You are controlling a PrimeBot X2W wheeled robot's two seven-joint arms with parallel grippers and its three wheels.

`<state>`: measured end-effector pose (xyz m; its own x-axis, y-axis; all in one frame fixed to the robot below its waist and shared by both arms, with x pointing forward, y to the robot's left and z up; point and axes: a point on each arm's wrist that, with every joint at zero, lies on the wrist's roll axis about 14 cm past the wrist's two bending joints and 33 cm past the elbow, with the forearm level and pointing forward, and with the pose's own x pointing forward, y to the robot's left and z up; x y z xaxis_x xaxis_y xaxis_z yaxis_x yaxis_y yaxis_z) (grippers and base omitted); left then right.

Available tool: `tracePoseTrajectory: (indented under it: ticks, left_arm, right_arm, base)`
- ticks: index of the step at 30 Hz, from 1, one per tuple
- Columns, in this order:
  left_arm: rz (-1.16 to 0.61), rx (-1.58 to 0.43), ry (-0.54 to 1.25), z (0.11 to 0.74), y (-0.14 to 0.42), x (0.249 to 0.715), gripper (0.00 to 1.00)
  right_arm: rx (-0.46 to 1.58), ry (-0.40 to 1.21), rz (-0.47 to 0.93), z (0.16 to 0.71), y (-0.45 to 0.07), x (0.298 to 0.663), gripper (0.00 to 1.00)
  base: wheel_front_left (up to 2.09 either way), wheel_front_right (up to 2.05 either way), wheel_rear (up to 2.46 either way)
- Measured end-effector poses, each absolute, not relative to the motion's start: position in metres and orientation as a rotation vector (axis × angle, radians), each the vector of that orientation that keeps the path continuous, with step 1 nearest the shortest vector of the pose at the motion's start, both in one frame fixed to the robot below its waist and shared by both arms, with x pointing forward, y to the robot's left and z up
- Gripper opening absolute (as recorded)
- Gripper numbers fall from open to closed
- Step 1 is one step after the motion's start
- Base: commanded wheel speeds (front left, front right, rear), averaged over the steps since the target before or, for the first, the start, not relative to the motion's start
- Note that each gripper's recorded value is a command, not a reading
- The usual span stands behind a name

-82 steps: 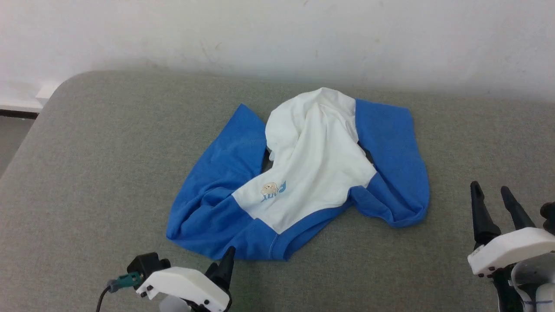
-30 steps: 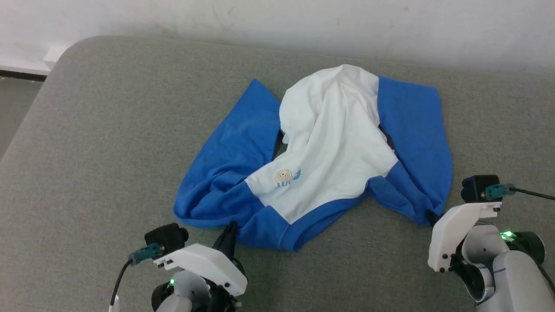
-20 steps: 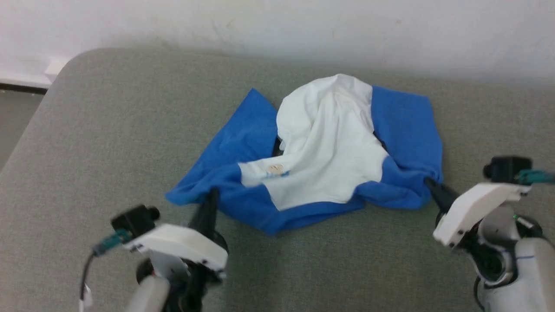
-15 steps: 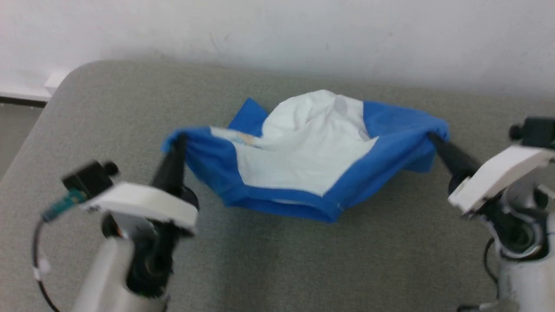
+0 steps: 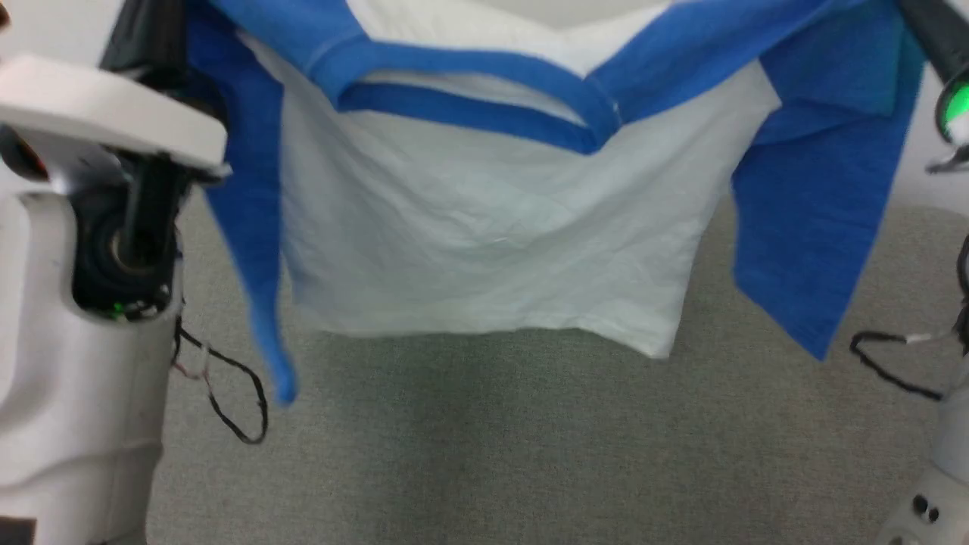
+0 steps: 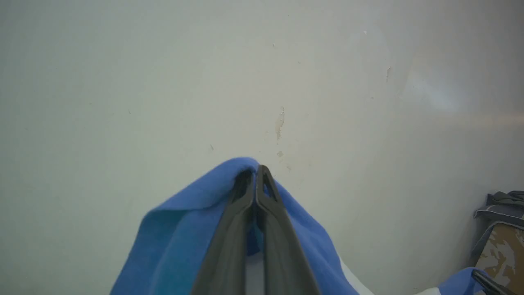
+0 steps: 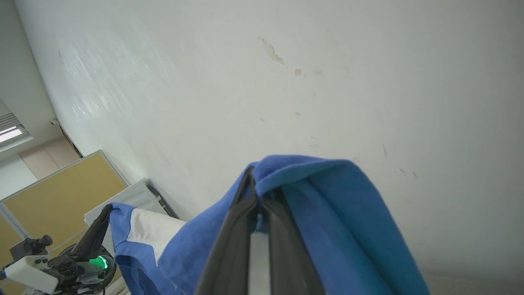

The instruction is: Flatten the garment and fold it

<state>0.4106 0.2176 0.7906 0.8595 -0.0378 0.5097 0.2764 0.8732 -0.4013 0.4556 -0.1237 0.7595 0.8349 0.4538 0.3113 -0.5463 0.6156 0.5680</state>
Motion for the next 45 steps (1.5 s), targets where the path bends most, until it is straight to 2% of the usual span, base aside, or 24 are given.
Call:
tracePoseTrajectory:
  ticks: [9,20,29,32,38,42,45]
  left_arm:
    - [-0.159,-0.406,-0.509,0.83,0.223,0.427,0.0]
    - [-0.051,-0.31,-0.342,0.805,0.241,0.51,0.0]
    - [0.01,-0.325,-0.429,0.8,0.249,0.58,0.0]
    - [0.009,-0.332,-0.409,0.775,0.247,0.602,0.0]
    - [0.003,-0.351,-0.29,0.702,0.237,0.637,0.0]
    - [0.003,-0.359,-0.173,0.641,0.231,0.64,0.0]
    - [0.008,-0.354,-0.125,0.615,0.232,0.631,0.0]
  right_arm:
    - [0.715,-0.238,0.565,0.813,-0.14,0.461,0.0]
    - [0.73,-0.146,0.477,0.808,-0.131,0.547,0.0]
    - [0.71,-0.239,0.426,0.815,-0.114,0.618,0.0]
    - [0.715,-0.22,0.393,0.791,-0.114,0.639,0.0]
    - [0.719,-0.055,0.335,0.702,-0.11,0.671,0.0]
    - [0.746,0.064,0.298,0.639,-0.11,0.673,0.0]
    - [0.786,0.118,0.288,0.612,-0.109,0.663,0.0]
  base:
    - [0.0,0.0,0.0]
    - [0.0,0.0,0.0]
    - [0.0,0.0,0.0]
    - [0.0,0.0,0.0]
    - [0.0,0.0,0.0]
    - [0.0,0.0,0.0]
    - [0.0,0.0,0.0]
